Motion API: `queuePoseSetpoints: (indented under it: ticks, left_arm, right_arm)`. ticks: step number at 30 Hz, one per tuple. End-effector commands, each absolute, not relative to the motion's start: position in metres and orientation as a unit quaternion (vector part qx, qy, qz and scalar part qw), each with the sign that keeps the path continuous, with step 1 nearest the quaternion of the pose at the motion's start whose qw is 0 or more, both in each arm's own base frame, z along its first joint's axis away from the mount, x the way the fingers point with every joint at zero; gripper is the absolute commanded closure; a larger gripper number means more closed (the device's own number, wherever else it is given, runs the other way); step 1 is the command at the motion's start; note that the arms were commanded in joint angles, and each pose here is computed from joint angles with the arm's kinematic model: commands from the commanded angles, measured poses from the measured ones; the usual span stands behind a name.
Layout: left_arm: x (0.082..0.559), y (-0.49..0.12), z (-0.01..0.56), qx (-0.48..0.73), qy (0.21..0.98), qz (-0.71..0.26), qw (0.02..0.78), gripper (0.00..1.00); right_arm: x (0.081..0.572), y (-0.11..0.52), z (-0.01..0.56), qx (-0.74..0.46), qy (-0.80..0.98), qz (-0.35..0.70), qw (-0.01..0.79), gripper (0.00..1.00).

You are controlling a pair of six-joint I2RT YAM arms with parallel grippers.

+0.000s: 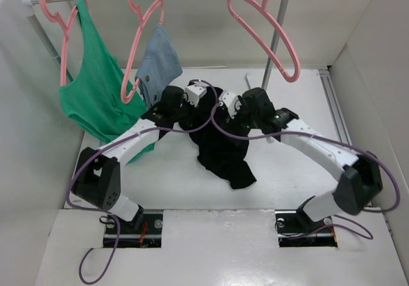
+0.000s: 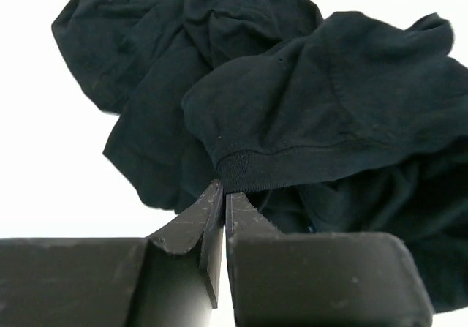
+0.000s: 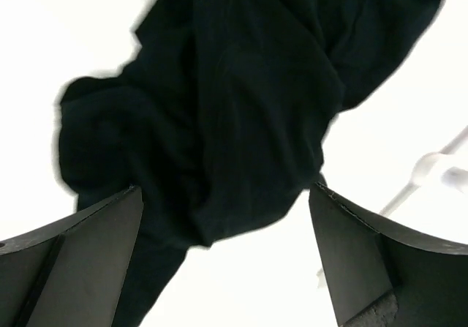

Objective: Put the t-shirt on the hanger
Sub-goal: Grab the tshirt from the pile, then grab a hanger with the right arm

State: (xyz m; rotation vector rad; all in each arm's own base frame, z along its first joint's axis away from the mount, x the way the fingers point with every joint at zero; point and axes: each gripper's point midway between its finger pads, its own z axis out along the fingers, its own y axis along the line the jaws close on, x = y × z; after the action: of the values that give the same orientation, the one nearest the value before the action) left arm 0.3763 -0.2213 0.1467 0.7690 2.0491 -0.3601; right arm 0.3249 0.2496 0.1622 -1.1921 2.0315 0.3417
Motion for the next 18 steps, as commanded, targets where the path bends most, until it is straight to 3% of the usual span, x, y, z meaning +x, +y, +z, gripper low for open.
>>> queuePoseSetpoints:
  ticks: [1, 4, 9, 15, 18]
  left_arm:
    - [0.356, -0.211, 0.159, 0.274, 0.843, -0.151, 0.438, 1.0]
    - [0.348, -0.209, 0.162, 0.272, 0.841, -0.159, 0.44, 1.0]
    - [0.341, -0.203, 0.163, 0.274, 0.836, -0.154, 0.451, 1.0]
    - [0.339, -0.193, 0.174, 0.282, 0.813, -0.132, 0.492, 1.0]
    - [0.33, -0.2, 0.177, 0.296, 0.804, -0.138, 0.497, 1.0]
  right_arm:
    - [0.313, 0.244, 0.229, -0.43, 0.763, 0.131, 0.463, 0.0]
    - [0.281, 0.265, 0.253, -0.457, 0.734, 0.166, 0.474, 0.0]
    - [0.256, 0.278, 0.345, -0.475, 0.681, 0.204, 0.519, 0.0]
    - [0.242, 0.248, 0.491, -0.417, 0.577, 0.217, 0.668, 0.08]
    - [0.255, 0.236, 0.531, -0.4, 0.563, 0.202, 0.695, 0.12]
